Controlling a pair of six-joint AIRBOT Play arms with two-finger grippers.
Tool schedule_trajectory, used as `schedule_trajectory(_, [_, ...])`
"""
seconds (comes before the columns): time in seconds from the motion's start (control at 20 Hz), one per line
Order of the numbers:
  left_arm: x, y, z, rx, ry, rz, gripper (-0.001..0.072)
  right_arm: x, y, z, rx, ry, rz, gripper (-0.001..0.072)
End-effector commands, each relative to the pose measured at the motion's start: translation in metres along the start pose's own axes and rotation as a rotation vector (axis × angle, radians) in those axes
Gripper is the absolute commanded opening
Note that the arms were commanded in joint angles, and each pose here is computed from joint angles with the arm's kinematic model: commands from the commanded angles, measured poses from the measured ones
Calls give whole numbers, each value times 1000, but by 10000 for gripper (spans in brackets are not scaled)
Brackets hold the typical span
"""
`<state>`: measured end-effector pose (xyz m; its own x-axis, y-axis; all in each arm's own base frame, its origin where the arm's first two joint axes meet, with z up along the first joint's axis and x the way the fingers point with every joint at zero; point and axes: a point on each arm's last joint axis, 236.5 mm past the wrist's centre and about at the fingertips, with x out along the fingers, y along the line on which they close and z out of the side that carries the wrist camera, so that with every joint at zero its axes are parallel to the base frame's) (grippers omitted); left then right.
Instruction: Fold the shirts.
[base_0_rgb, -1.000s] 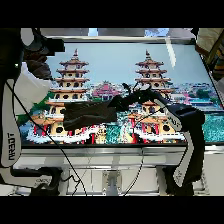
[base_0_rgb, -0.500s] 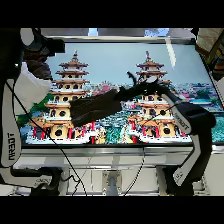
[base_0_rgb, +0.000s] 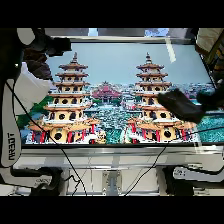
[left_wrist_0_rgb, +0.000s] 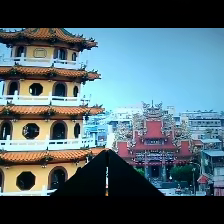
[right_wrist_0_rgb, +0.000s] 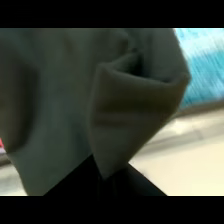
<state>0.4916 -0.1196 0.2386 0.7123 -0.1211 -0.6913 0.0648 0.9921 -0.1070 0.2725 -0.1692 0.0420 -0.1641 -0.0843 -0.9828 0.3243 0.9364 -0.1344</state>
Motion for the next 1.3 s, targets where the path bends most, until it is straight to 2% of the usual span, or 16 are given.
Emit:
schedule_trajectory(0.0, [-1, -20, 0, -16, 2, -83, 13, 26, -81, -113, 230, 285, -145, 17])
schedule_trajectory(0.15, [-1, -20, -1, -18, 6, -86, 13, 79, -77, -189, 288, 526, -75, 19])
schedule_trajectory(0.25, [-1, -22, -2, -20, 9, -94, 13, 110, -67, -215, 260, 583, 6, 43])
schedule_trajectory(0.35, [-2, -26, 1, -27, -3, -111, 13, 126, -57, -206, 248, 497, 76, 311])
schedule_trajectory(0.45, [-3, -34, 0, -34, 3, -142, 13, 119, -61, -164, 276, 291, 82, 473])
schedule_trajectory(0.5, [-3, -37, -1, -38, 5, -153, 13, 107, -61, -146, 293, 205, 98, 509])
schedule_trajectory(0.6, [-4, -39, -1, -41, 8, -165, 13, 77, -43, -95, 338, -4, 226, 509])
schedule_trajectory(0.7, [-4, -42, -2, -46, 11, -178, 13, 23, 17, -31, 328, -239, 561, 509])
schedule_trajectory(0.8, [-4, -45, -3, -48, 15, -187, 13, -63, 90, 15, 173, -488, 946, 507])
schedule_trajectory(0.85, [-4, -44, -3, -45, 17, -186, 13, -97, 121, 23, 82, -568, 1068, 476])
schedule_trajectory(0.9, [-4, -44, -5, -43, 25, -183, 13, -112, 148, 23, -6, -594, 1109, 446])
schedule_trajectory(0.95, [-4, -42, -10, -32, 44, -176, 13, -108, 176, 19, -85, -568, 1083, 440])
schedule_trajectory(1.05, [-5, -38, -30, 31, 123, -161, 13, -82, 228, 6, -277, -523, 926, 440])
schedule_trajectory(1.15, [-10, -31, -61, 101, 254, -143, 13, -65, 271, 4, -461, -584, 745, 440])
schedule_trajectory(1.25, [-21, -21, -99, 161, 424, -125, 13, -67, 314, 2, -618, -696, 639, 440])
